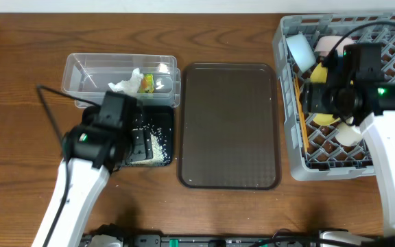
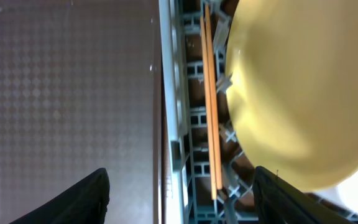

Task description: Sort waste into correct bins and load items into the dishwasher rack

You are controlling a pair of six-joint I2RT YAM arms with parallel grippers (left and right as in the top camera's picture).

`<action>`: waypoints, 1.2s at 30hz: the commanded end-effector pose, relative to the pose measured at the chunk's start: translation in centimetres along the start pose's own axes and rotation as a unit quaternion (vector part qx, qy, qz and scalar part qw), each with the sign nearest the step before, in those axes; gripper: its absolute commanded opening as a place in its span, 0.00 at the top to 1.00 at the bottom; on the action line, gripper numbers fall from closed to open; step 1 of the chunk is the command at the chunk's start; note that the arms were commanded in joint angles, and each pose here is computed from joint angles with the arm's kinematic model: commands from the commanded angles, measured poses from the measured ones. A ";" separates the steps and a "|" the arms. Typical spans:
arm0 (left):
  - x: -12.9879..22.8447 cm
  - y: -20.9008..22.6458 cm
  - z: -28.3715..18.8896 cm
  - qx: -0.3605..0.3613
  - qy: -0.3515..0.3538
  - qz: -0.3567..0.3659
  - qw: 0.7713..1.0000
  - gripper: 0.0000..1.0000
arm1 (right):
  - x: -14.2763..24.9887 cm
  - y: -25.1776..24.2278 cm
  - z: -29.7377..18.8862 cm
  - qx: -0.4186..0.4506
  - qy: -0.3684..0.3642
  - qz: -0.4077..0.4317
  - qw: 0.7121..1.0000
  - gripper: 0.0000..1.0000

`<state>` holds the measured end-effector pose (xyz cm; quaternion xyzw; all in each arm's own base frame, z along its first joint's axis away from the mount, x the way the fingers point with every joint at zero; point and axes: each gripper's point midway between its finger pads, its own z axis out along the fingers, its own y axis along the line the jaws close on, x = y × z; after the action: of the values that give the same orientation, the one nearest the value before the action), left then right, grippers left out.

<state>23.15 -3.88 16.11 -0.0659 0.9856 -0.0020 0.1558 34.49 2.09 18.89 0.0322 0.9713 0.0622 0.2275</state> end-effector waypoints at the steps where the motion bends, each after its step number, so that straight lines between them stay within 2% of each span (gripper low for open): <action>1: 0.7 0.4 -2.3 0.023 -0.054 0.004 0.998 0.19 | 1.7 0.1 -1.1 -0.010 -0.025 0.007 1.000 0.25; 5: 1.9 0.7 -4.9 0.056 -0.146 0.015 0.988 0.19 | 4.0 -0.3 -2.2 -0.008 -0.103 -0.002 0.995 0.12; 6: 2.2 0.9 -5.6 0.066 -0.173 0.010 0.983 0.19 | 4.7 -0.6 -2.8 -0.002 -0.126 -0.001 0.992 0.01; 10: 2.9 1.5 -8.0 0.093 -0.256 0.002 0.962 0.19 | 7.0 -1.5 -4.4 0.014 -0.194 -0.003 0.981 0.01; 14: 3.6 1.9 -9.9 0.109 -0.302 -0.002 0.947 0.19 | 9.3 -1.7 -5.4 0.012 -0.220 -0.005 0.975 0.01; 18: 3.9 2.1 -10.6 0.115 -0.321 -0.004 0.940 0.19 | 11.6 -1.9 -5.7 0.013 -0.206 -0.004 0.978 0.01; 26: 3.9 2.1 -10.6 0.115 -0.321 -0.004 0.940 0.19 | 15.8 -2.4 -4.5 0.023 -0.122 0.002 0.992 0.01; 36: 3.9 2.1 -10.6 0.115 -0.321 -0.004 0.940 0.19 | 16.8 -2.5 -4.3 0.025 -0.102 0.004 0.994 0.01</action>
<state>15.91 -2.38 25.37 -0.0579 0.8736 -0.0984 0.4731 17.58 0.93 15.22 0.0421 0.9435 0.0411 0.3262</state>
